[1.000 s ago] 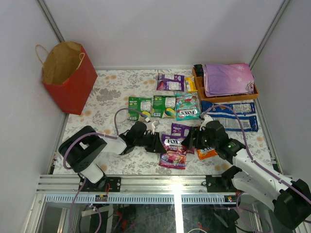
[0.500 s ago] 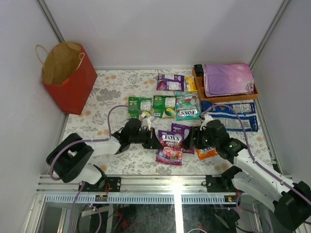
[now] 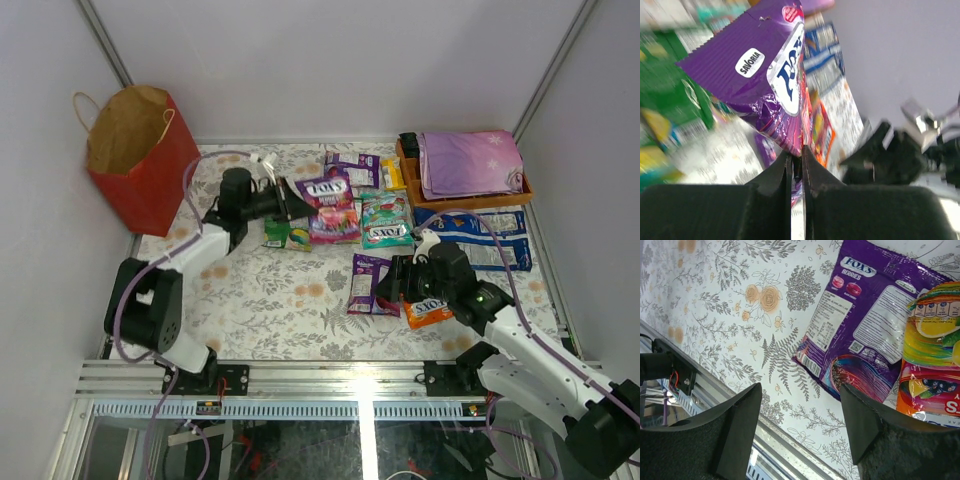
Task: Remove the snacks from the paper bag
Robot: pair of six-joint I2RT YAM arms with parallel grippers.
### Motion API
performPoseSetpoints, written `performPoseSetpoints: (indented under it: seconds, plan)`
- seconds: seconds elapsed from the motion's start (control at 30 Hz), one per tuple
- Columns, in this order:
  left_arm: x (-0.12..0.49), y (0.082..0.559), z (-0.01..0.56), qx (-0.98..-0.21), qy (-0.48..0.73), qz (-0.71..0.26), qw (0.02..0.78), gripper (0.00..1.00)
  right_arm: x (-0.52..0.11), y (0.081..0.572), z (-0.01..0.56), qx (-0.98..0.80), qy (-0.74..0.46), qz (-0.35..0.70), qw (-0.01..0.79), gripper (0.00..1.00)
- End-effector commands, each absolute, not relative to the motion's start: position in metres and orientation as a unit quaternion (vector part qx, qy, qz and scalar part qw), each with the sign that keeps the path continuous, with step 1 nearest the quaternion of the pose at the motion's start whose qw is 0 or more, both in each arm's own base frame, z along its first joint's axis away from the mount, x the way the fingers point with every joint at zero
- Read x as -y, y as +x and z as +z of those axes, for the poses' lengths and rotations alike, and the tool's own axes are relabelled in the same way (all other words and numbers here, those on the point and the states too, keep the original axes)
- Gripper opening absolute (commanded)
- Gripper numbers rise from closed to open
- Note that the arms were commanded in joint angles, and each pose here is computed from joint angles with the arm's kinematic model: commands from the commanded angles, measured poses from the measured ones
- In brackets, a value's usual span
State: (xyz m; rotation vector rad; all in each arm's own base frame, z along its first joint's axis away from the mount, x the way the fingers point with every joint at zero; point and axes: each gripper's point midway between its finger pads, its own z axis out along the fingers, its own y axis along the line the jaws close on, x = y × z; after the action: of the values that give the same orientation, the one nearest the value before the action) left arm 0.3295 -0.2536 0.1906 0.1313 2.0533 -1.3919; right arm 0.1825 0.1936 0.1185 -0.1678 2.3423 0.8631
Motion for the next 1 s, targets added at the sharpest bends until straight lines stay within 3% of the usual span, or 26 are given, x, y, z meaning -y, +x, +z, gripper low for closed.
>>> performPoseSetpoints:
  seconds: [0.0, 0.27, 0.47, 0.73, 0.97]
  plan:
    - [0.23, 0.4, 0.224, -0.772, 0.05, -0.524, 0.356, 0.0, -0.204, 0.185, 0.147, -0.868, -0.094, 0.357, 0.333, 0.72]
    - [0.183, 0.53, 0.202, -0.819, 0.049, -0.464, 0.334, 0.0, -0.205, 0.177, 0.144, -0.862, -0.113, 0.368, 0.331, 0.72]
    - [0.155, 0.591, 0.158, -0.83, 0.028, -0.461, 0.314, 0.0, -0.206, 0.175, 0.133, -0.866, -0.13, 0.364, 0.319, 0.72]
    - [0.128, 0.641, 0.131, -0.809, 0.003, -0.463, 0.362, 0.0, -0.211, 0.172, 0.12, -0.87, -0.135, 0.37, 0.296, 0.72]
    - [0.121, 0.649, 0.086, -0.808, -0.01, -0.481, 0.339, 0.0, -0.212, 0.17, 0.112, -0.874, -0.134, 0.371, 0.284, 0.72]
